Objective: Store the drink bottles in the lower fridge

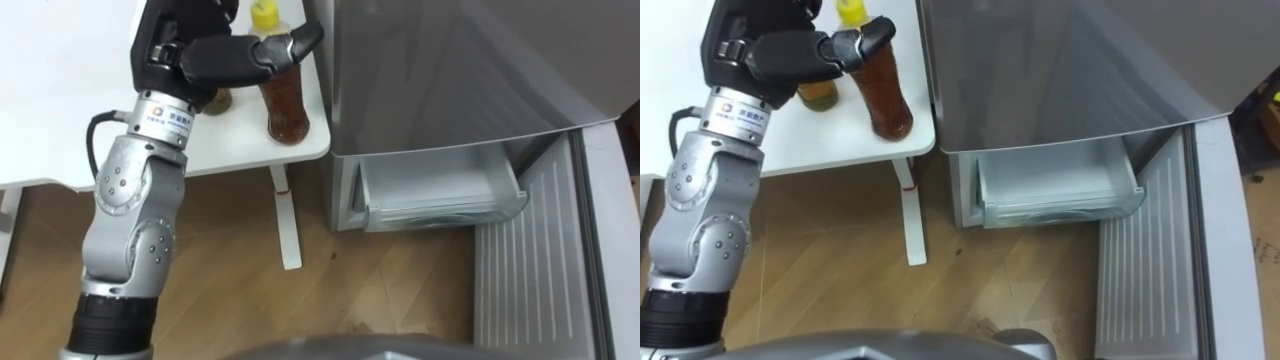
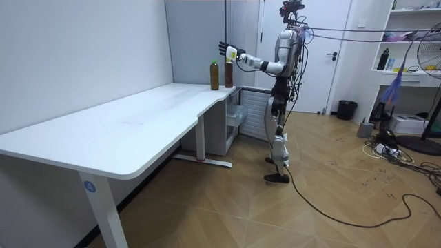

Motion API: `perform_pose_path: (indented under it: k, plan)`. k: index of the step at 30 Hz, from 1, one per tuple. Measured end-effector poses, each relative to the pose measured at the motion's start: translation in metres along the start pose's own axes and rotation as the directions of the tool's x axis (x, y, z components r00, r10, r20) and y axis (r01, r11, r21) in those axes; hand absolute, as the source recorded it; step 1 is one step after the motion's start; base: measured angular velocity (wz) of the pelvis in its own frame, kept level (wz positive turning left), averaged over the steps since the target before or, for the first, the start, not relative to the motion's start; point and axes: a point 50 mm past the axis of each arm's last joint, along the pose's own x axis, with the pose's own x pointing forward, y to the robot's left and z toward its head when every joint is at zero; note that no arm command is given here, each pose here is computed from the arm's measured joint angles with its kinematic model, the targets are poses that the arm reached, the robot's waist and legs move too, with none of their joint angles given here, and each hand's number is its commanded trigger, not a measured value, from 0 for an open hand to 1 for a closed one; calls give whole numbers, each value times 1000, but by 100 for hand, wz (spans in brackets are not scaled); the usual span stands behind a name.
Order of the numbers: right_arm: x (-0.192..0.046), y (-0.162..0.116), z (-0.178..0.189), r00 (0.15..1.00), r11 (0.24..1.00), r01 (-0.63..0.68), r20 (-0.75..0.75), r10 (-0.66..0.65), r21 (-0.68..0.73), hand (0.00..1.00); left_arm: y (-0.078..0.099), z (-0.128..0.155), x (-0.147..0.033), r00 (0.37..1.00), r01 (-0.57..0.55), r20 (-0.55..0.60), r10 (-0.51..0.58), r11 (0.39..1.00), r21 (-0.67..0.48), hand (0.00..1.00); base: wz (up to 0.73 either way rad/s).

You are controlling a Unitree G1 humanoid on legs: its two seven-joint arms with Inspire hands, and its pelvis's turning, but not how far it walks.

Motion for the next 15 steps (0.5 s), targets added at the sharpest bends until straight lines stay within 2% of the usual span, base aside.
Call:
perform_pose_path:
  k: [15]
  plan:
    - [0, -1, 2, 1000, 1000, 14, 21, -15, 10, 0, 0, 0, 0, 1000, -1, 0, 1, 1000, 0, 0, 0]
